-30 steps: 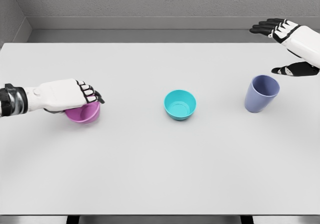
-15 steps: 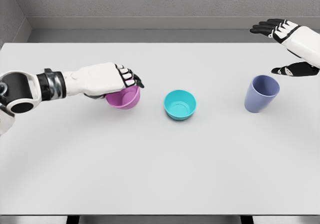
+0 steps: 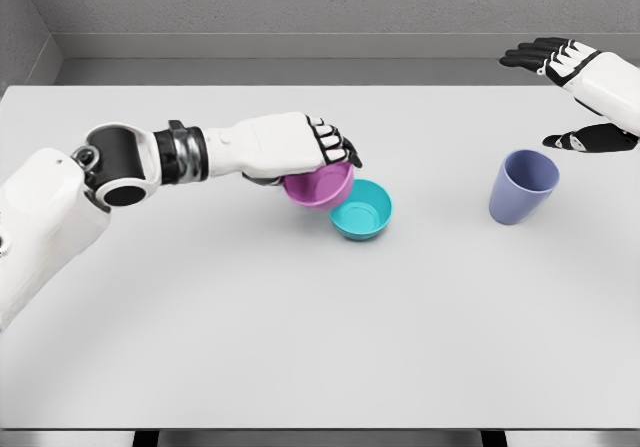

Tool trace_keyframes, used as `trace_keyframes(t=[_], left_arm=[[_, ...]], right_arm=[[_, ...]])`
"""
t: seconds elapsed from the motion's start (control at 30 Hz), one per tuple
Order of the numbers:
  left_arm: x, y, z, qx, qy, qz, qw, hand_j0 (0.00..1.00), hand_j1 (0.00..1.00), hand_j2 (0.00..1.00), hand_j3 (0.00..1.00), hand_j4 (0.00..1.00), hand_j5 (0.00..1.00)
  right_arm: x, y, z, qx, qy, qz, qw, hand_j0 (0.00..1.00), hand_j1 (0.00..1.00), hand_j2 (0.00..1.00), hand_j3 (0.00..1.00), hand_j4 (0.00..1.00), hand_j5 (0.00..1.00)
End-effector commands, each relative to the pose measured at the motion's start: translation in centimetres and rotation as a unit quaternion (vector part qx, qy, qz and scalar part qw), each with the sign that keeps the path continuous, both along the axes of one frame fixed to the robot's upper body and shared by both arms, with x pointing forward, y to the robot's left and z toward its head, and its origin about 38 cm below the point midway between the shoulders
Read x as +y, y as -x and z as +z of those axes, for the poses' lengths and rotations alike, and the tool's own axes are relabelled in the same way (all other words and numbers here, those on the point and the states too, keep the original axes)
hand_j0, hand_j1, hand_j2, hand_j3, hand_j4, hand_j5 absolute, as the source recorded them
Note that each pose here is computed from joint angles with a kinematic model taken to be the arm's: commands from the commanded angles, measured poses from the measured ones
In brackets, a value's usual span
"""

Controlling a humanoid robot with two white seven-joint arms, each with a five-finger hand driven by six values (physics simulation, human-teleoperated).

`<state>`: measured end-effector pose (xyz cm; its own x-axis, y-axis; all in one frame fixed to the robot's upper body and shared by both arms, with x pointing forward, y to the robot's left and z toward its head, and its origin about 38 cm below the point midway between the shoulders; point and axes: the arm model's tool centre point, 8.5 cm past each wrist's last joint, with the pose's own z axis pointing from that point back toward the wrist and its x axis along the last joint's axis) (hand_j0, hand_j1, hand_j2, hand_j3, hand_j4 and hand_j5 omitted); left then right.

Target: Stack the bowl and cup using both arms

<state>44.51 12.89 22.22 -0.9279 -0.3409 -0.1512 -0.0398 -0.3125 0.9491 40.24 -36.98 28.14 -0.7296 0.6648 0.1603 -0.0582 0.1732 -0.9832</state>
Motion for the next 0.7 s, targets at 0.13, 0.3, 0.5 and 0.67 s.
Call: trace_keyframes(t=[0.13, 0.3, 0.5, 0.67], left_arm=[[-2.0, -0.3, -1.1, 0.009, -0.004, -0.007, 0.9999, 0.59, 0.59, 0.59, 0.59, 0.59, 0.59], [-3.0, -0.8, -1.8, 0.016, -0.010, -0.006, 0.9998, 0.59, 0.59, 0.59, 0.59, 0.59, 0.59], [-4.7, -0.7, -1.9, 0.015, -0.014, -0.022, 0.9995, 0.60, 0.60, 0.60, 0.60, 0.60, 0.60], [-5.1, -0.5, -2.1, 0.017, -0.018, -0.027, 0.9993, 0.66, 0.66, 0.66, 0.66, 0.66, 0.66]], right_arm=[[0.0, 0.0, 0.1, 0.000, -0.003, 0.000, 1.0000, 1.00, 1.00, 1.00, 1.00, 1.00, 1.00], [0.0, 0.0, 0.1, 0.000, -0.003, 0.000, 1.0000, 1.00, 1.00, 1.00, 1.00, 1.00, 1.00], [0.0, 0.0, 0.1, 0.000, -0.003, 0.000, 1.0000, 1.00, 1.00, 1.00, 1.00, 1.00, 1.00], [0.0, 0.0, 0.1, 0.000, -0.003, 0.000, 1.0000, 1.00, 1.00, 1.00, 1.00, 1.00, 1.00]])
